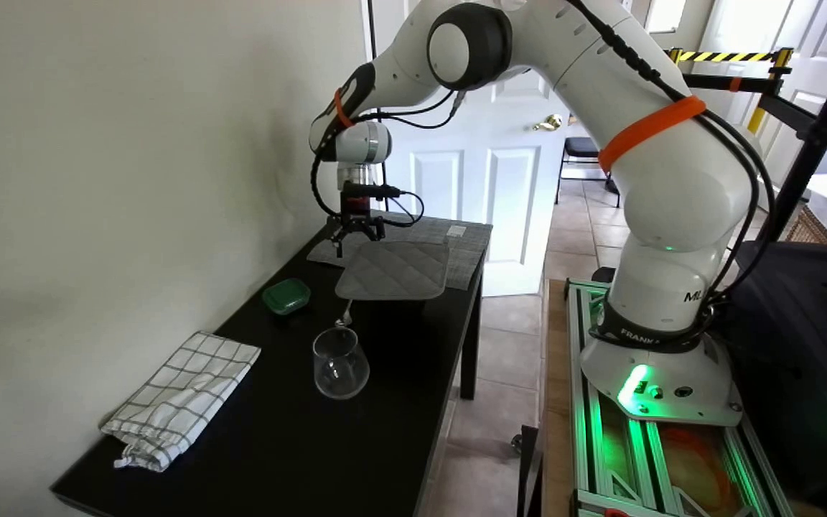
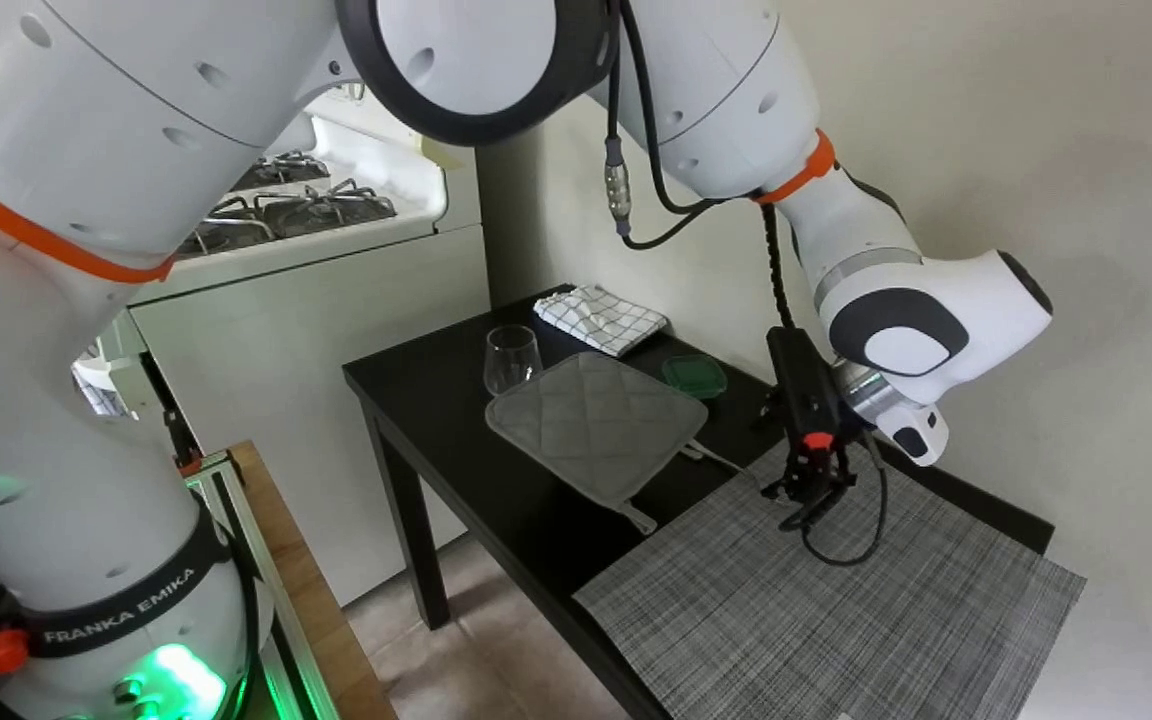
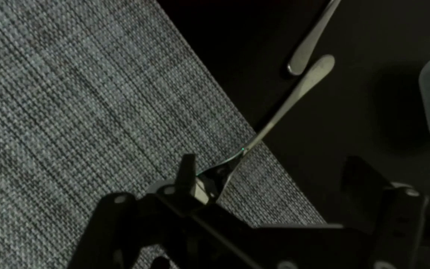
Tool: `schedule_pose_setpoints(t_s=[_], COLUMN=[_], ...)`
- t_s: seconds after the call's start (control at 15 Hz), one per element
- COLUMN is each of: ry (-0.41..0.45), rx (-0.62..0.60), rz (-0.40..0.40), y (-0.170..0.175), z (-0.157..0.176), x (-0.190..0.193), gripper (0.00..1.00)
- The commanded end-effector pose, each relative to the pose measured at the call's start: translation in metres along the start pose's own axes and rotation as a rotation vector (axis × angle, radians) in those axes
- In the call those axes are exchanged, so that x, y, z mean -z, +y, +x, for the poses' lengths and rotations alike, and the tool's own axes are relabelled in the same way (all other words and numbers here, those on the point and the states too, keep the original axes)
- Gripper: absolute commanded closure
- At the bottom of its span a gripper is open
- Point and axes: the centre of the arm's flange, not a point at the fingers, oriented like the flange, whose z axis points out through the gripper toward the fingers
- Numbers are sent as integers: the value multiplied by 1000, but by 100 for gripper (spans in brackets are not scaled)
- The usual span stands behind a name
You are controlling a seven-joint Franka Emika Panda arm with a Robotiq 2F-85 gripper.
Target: Put the grey potholder on the black mug and then put the silver fork on the grey potholder
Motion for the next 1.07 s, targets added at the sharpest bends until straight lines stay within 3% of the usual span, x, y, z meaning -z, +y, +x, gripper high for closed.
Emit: schedule_pose_setpoints(t_s=[0.0,0.13,0.33,0.4,0.47,0.53,0.6,0.73,0.93,1.0], ry=[-33,-41,-35,-36,-35,-33,-31,-30,-27,-28], rx=[-72,-88,-101,-104,-106,-108,-107,-107,-108,-108], rz=[11,16,21,22,22,23,22,21,11,8], y=[2,2,2,2,2,3,3,3,4,4], z=[-3,-4,-5,-5,-5,-5,-5,-6,-6,-5], x=[-21,-25,-23,-22,-21,-20,-19,-18,-16,-15], gripper=[9,34,58,45,23,28,77,76,99,100])
